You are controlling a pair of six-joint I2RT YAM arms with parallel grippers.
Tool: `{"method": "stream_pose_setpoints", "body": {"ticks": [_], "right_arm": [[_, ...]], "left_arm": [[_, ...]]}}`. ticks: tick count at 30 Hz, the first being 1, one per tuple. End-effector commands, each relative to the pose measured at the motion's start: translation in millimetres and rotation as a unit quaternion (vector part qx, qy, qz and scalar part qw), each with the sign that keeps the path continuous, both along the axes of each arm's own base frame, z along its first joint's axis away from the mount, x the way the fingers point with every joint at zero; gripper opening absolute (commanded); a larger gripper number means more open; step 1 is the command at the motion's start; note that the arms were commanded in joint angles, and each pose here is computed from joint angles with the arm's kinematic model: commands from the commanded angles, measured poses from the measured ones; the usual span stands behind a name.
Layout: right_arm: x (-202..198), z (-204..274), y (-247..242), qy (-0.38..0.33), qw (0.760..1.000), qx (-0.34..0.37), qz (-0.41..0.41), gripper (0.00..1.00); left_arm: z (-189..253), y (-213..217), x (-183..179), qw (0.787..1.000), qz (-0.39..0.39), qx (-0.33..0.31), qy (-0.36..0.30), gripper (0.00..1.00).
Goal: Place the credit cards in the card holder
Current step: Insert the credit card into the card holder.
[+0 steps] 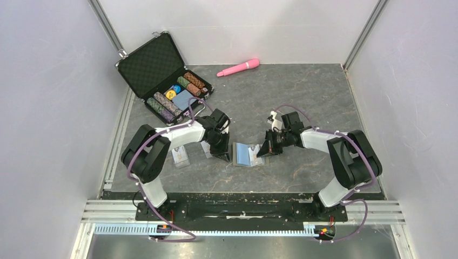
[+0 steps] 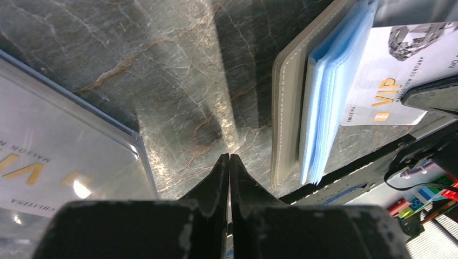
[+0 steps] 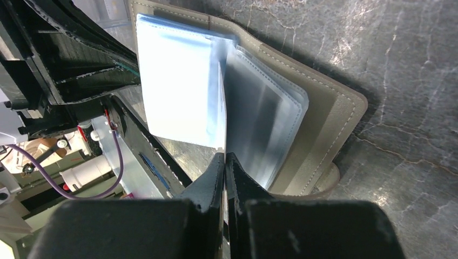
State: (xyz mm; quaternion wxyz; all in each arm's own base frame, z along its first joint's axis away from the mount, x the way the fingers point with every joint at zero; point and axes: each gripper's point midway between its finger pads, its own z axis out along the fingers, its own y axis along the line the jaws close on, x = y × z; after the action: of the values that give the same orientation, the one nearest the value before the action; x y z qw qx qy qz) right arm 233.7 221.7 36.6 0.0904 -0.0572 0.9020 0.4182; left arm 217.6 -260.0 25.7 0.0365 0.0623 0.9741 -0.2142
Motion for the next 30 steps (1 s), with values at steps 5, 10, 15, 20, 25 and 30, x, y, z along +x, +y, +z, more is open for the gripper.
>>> {"method": "stream_pose_setpoints", "body": {"ticks": [5, 10, 15, 20, 25, 30], "right_arm": [[13.6, 2.7, 3.5, -0.005, 1.000, 0.001, -0.004, 0.00], [19.0, 6.4, 6.1, -0.007, 1.000, 0.005, -0.006, 0.00], [20.7, 4.8, 7.6, -0.004, 1.000, 0.004, -0.005, 0.00], [20.9, 4.9, 9.1, -0.003, 1.000, 0.005, -0.004, 0.00], [19.5, 4.3, 10.6, -0.002, 1.000, 0.005, -0.002, 0.00], [19.4, 4.5, 11.2, -0.002, 1.000, 0.006, -0.002, 0.00]], "left_arm": [[-2.7, -2.9, 3.1, 0.999, -0.038, 0.019, -0.015, 0.05], [11.4, -2.3, 9.9, 0.998, -0.042, 0.025, -0.035, 0.08], [30.9, -0.3, 20.2, 0.997, -0.040, 0.033, -0.064, 0.18], [40.3, -5.6, 24.0, 0.996, -0.042, 0.021, -0.073, 0.21], [37.0, -11.7, 24.0, 0.997, -0.045, 0.007, -0.069, 0.25], [25.6, -14.6, 20.8, 0.997, -0.048, 0.008, -0.057, 0.27]]}}
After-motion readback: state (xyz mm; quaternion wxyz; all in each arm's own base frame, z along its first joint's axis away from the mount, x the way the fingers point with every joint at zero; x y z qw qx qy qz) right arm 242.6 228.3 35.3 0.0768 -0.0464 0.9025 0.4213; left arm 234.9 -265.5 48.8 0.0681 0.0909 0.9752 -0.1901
